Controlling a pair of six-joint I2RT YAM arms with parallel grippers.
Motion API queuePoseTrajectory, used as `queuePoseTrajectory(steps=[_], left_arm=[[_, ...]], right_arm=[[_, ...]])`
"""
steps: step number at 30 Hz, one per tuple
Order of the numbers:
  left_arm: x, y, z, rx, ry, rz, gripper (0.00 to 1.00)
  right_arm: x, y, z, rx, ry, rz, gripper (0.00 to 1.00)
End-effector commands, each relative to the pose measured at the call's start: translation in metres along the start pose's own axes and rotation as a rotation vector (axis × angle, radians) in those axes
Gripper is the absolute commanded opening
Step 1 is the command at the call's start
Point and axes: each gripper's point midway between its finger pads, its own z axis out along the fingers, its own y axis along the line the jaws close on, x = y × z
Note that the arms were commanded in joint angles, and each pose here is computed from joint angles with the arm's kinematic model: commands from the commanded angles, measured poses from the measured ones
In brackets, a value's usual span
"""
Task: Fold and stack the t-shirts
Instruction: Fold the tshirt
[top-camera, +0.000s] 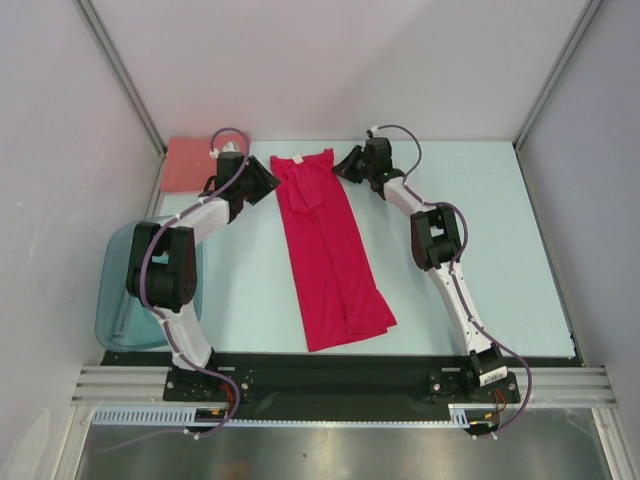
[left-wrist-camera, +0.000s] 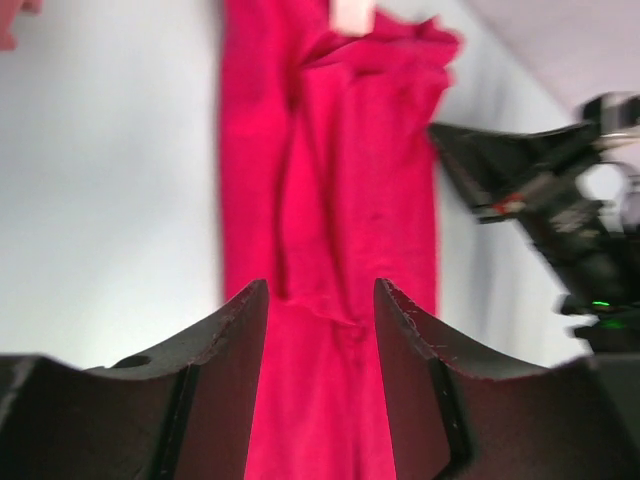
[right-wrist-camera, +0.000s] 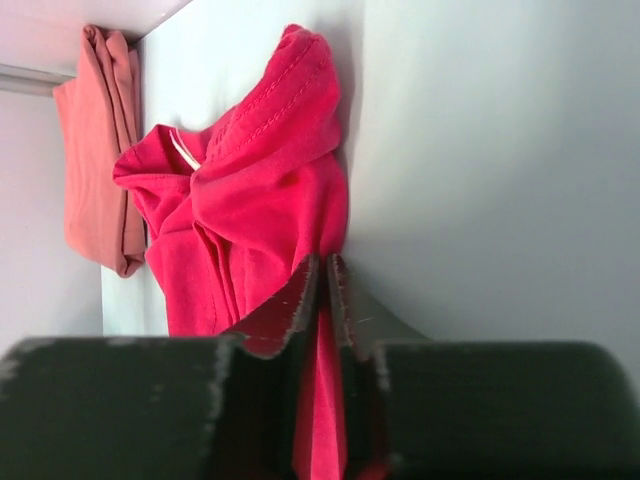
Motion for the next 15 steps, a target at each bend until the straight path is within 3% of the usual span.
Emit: queuePoseTrajectory(steps=[1,4,15], left_arm=[[-0.034,-0.047,-0.028,0.157,-0.090,-0.014,0.52],[-0.032,-0.045,-0.030,0.146,-0.082,-0.013,0.52],[-0.014,-0.044,-0.026,0.144,-0.044,-0.010,0.52]], right_arm=[[0.007,-0.032,0.004,0.071,0.013,0.039,0.09],[-0.010,-0.036,-0.002,0.096,-0.023,0.027,0.00],[-0.054,-0.088,-0.034,0.239,-0.138,0.070,0.00]])
